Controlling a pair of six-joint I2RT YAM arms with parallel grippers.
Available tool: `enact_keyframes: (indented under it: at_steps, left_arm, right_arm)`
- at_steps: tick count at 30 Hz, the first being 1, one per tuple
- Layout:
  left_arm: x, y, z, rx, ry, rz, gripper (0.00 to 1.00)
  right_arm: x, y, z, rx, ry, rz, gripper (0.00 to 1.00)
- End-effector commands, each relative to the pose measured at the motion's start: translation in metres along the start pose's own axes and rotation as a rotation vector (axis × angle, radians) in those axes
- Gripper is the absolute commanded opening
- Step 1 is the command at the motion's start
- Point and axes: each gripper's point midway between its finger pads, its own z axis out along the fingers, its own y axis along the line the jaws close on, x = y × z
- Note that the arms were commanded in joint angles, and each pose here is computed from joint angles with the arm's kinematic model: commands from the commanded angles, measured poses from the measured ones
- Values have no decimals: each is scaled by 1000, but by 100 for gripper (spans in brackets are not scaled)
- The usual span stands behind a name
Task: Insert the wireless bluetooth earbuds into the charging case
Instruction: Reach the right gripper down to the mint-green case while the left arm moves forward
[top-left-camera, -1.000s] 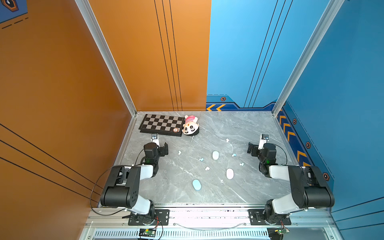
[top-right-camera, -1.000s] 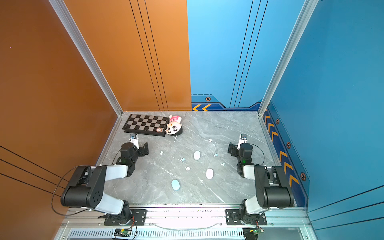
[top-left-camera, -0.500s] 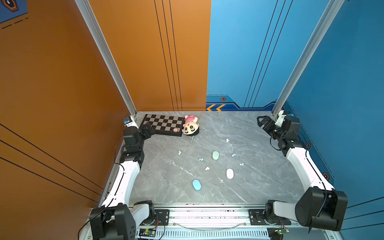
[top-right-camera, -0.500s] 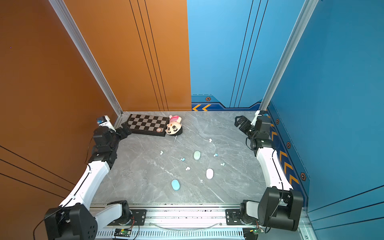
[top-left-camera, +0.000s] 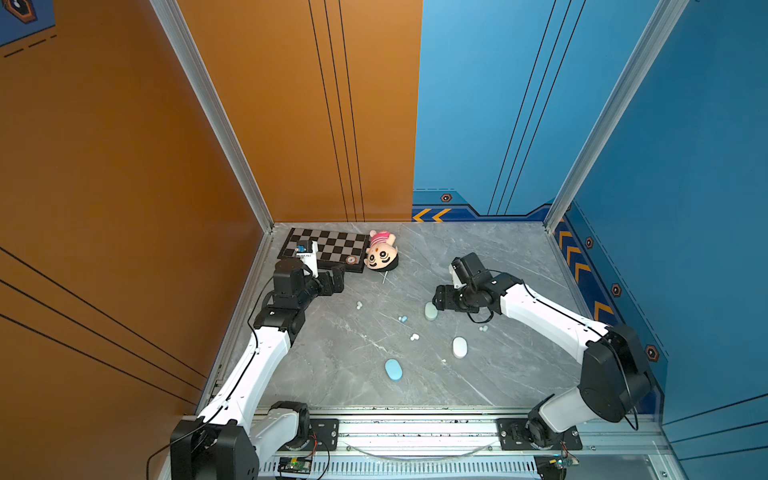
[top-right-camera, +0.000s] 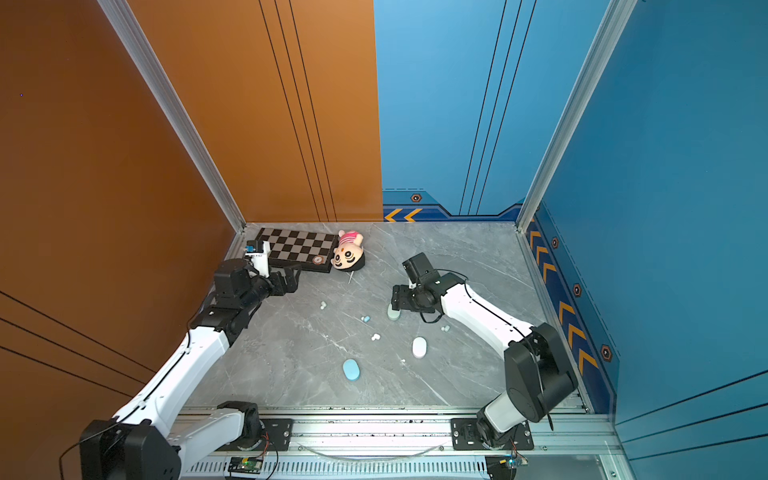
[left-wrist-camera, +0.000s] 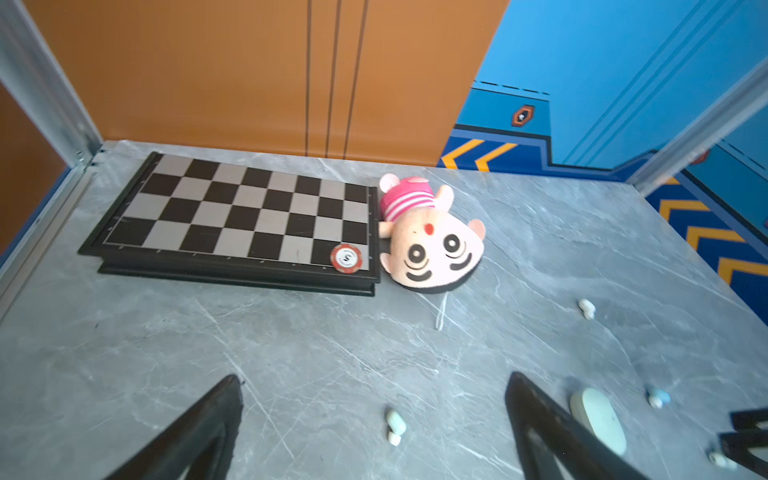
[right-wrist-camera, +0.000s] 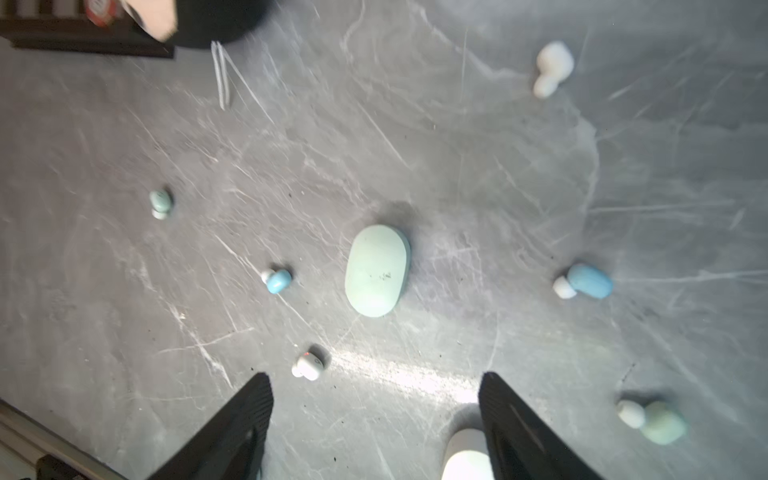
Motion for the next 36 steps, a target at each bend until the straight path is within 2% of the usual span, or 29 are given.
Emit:
enact_keyframes:
  at_steps: [1,5,17,36]
  left_arm:
    - [17,-21,-2,67,67,104,99]
    - [24,-33,-1,96,92,138,99]
    - [25,-36,-3,91,103,164,99]
    - [24,-41,7,106,122,169,98]
  right_arm:
    - [1,1,11,83,25,-31,76]
    - [5,6,32,113,64,-42,70]
    - [10,5,67,167,128,-51,64]
    - [12,-5,86,244,154,-85,54]
